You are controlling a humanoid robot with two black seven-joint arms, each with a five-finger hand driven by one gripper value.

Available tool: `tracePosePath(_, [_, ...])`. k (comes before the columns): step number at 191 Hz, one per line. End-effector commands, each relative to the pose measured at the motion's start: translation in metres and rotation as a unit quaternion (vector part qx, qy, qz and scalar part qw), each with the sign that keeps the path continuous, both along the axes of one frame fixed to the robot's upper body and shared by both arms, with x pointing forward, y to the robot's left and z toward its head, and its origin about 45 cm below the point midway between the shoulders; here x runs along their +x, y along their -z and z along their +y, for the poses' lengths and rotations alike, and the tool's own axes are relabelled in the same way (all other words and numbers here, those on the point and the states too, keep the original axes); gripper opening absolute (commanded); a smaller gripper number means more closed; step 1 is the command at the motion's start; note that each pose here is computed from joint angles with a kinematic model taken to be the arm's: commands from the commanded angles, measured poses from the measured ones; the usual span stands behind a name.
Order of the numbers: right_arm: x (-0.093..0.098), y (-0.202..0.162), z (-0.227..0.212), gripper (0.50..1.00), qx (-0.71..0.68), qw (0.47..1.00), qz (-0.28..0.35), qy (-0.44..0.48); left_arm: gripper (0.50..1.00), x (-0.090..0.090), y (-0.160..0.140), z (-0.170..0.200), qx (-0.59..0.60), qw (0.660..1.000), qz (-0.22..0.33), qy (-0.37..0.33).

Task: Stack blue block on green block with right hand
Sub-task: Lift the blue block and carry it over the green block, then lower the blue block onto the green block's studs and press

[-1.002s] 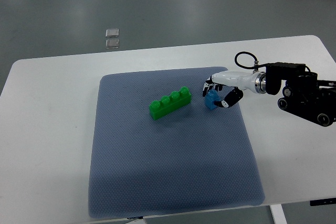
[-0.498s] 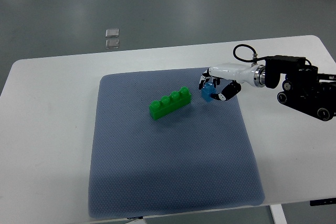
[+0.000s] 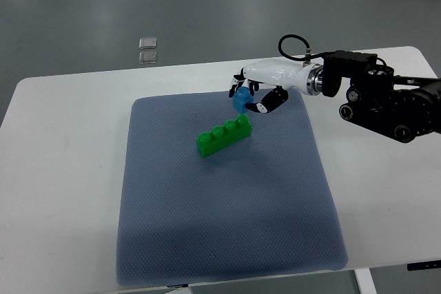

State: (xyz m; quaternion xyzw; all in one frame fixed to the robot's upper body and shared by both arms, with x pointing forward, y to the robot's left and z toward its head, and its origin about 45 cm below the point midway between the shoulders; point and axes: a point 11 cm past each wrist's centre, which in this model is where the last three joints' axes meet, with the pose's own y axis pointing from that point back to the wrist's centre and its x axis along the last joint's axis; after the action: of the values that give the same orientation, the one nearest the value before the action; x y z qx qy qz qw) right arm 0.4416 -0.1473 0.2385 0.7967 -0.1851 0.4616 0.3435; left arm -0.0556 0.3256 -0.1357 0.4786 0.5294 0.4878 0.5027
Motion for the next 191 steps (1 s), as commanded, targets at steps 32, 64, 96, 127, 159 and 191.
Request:
tracePosePath(32, [-0.003, 0.008, 0.016, 0.511, 0.009, 1.000, 0.009, 0.009, 1.000, 0.000, 0.000, 0.000, 0.000, 1.000, 0.000, 0.000])
tracePosePath(64, [-0.006, 0.010, 0.015, 0.513, 0.009, 1.000, 0.012, 0.009, 1.000, 0.000, 0.000, 0.000, 0.000, 1.000, 0.000, 0.000])
tracePosePath(96, [-0.008, 0.009, 0.011, 0.515, 0.008, 1.000, 0.013, 0.011, 1.000, 0.000, 0.000, 0.000, 0.000, 1.000, 0.000, 0.000])
tracePosePath(127, [-0.013, 0.014, 0.007, 0.519, 0.005, 1.000, 0.020, 0.018, 1.000, -0.001, 0.000, 0.000, 0.000, 1.000, 0.001, 0.000])
tracePosePath(159, [-0.017, 0.020, 0.010, 0.519, 0.006, 0.999, 0.027, 0.016, 1.000, -0.001, 0.000, 0.000, 0.000, 1.000, 0.001, 0.000])
tracePosePath(191, [-0.016, 0.022, 0.012, 0.519, 0.004, 0.999, 0.029, 0.020, 1.000, 0.000, 0.000, 0.000, 0.000, 1.000, 0.000, 0.000])
